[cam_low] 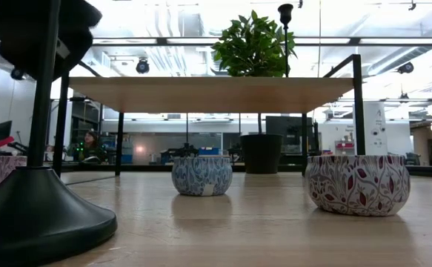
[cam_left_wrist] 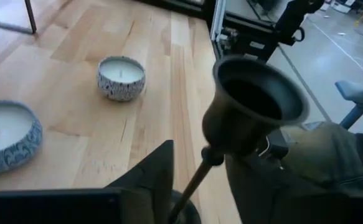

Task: Pick & Place candle stick holders
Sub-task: Put the right black candle holder on the shelf aligned with the other black candle holder

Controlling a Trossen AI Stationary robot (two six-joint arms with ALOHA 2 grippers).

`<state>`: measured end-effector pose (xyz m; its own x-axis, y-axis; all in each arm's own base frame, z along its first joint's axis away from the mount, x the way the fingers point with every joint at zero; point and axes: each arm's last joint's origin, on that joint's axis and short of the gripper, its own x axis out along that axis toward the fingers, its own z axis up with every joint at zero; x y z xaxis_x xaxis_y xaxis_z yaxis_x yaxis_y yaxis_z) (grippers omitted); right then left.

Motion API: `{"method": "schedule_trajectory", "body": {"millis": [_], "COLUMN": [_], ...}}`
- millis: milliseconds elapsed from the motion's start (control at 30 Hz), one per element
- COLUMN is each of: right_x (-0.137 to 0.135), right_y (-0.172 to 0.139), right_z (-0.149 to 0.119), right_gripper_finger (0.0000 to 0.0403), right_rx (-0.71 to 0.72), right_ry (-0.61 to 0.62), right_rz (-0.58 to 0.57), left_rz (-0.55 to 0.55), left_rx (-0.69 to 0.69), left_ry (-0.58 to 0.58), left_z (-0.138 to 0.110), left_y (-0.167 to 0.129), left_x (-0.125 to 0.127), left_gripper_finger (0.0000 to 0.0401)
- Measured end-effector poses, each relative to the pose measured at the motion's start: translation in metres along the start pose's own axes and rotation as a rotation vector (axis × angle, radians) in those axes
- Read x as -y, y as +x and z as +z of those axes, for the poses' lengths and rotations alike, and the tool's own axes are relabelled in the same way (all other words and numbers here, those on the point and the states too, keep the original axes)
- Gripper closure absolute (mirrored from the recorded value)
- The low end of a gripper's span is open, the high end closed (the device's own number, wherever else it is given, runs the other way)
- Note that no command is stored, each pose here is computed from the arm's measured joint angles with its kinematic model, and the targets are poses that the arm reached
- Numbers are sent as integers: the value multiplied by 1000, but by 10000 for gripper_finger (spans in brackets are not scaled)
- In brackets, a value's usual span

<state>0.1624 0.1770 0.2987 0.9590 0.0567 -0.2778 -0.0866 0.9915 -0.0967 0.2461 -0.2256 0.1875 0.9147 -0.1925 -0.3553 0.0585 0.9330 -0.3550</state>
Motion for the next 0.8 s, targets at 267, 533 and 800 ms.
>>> {"method": "schedule_trajectory", "body": {"millis": [267,533,800], "right_x": [0,-5,-10], "right_y": [0,8,31], "right_z": [0,-6,-9], "right_gripper_finger": [394,394,394], "right_rx": [0,-23,-14], "right_ry": [-1,-23,47], "right_rz": [0,-11,-25], "left_rz": [-18,-31,-46], "left_rx": [-6,89,214], "left_ry": [31,59,80], "left_z": [1,12,32], "left_y": [0,2,6], "left_x": [0,1,-4], "left_gripper_finger": [364,382,390]}}
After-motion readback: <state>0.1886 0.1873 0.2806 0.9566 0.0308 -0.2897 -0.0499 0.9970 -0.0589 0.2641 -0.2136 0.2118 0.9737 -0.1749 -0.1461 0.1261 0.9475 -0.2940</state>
